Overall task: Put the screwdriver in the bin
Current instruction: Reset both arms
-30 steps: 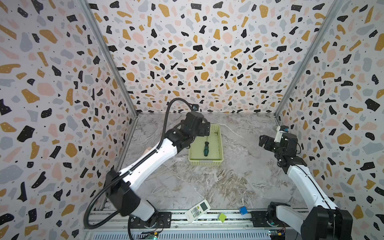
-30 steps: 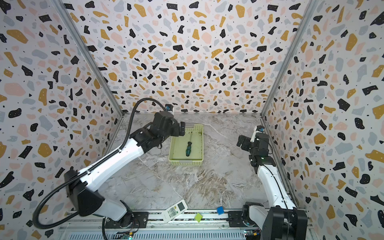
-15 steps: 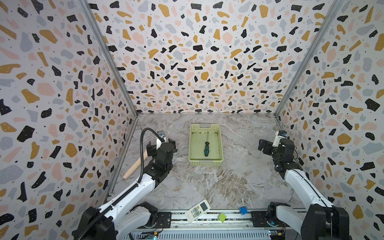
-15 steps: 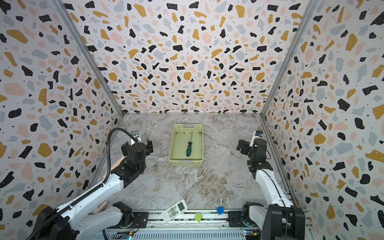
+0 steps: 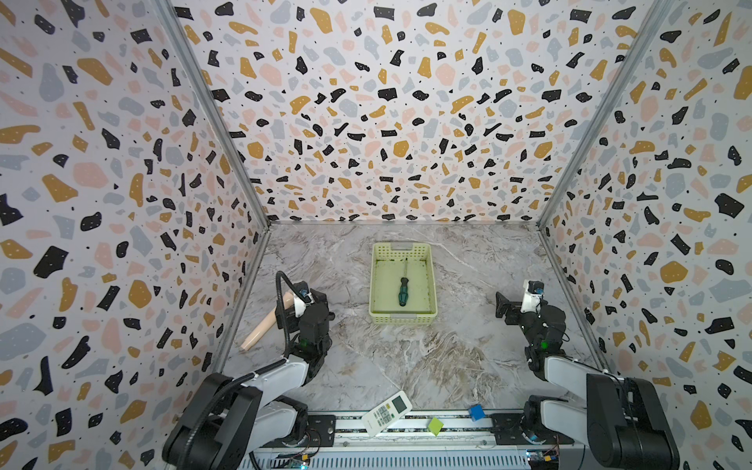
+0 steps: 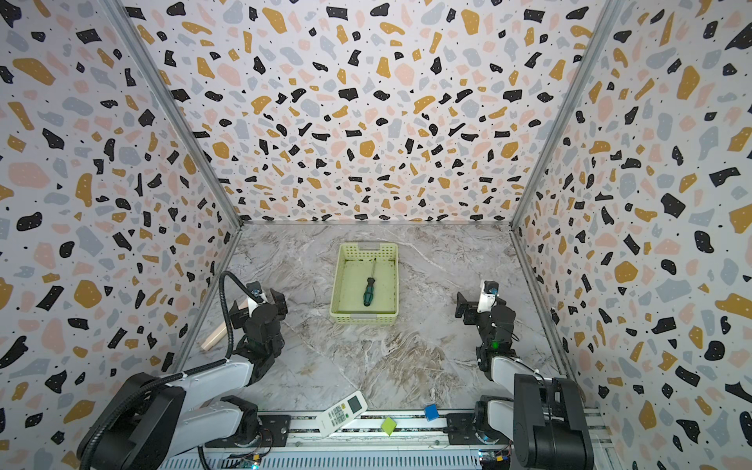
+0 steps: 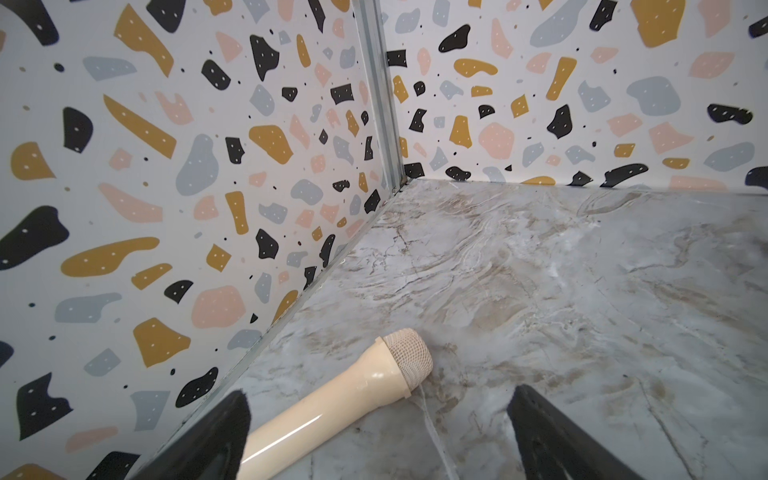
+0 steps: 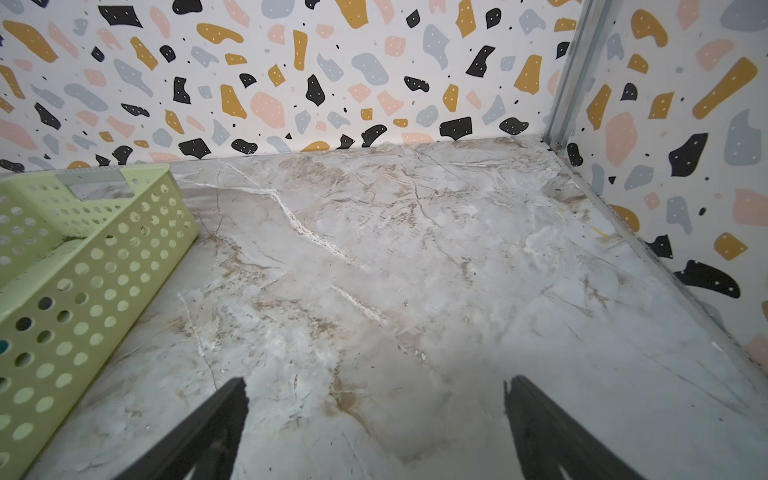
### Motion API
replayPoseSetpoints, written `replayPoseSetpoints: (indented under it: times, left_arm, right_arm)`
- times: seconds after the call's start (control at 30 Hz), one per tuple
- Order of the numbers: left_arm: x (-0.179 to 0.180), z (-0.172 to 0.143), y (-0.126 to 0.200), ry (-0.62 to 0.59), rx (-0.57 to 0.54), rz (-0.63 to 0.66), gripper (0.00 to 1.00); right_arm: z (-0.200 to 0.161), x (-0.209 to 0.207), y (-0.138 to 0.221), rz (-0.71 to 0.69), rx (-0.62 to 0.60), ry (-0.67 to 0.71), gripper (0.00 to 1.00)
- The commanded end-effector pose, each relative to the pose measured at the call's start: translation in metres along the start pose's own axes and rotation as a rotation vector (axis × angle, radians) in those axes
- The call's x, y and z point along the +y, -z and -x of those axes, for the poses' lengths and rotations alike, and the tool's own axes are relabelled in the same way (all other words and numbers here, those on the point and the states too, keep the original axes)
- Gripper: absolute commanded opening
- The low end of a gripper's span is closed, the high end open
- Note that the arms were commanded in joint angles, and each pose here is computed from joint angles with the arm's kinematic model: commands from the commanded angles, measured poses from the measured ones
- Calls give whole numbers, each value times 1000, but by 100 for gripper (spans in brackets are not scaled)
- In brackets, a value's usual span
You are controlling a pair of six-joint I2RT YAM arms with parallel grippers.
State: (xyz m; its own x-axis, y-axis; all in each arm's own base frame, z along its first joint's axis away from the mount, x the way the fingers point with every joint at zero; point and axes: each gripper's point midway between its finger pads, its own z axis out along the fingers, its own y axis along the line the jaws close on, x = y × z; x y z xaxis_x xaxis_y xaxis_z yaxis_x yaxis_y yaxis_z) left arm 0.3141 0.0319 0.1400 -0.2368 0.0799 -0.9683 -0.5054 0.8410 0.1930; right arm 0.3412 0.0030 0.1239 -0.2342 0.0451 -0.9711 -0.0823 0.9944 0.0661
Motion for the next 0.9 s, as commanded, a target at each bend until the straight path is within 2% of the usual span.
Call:
replayPoseSetpoints:
  times: [0.0, 0.13, 0.33, 0.43, 0.63, 0.87]
  left_arm:
    - [8, 24, 0, 80, -110, 28, 99]
    - [9, 22, 2, 123, -136, -5, 99]
    - [11, 11, -1, 144, -149, -22, 99]
    - [3, 10, -8, 120, -119, -55, 100]
    - [-2, 5, -28, 139, -68, -101, 99]
    - [1, 2, -26, 152, -76, -97, 100]
  right_arm:
    - [34, 0, 3, -5, -163, 58, 99]
    - [24, 2, 3, -1, -185, 49, 99]
    - [14, 17, -11, 12, -168, 119, 99]
    - [4, 27, -25, 32, -91, 163, 99]
    - [3, 31, -28, 35, -87, 181, 99]
    - [5, 31, -27, 36, -92, 182, 99]
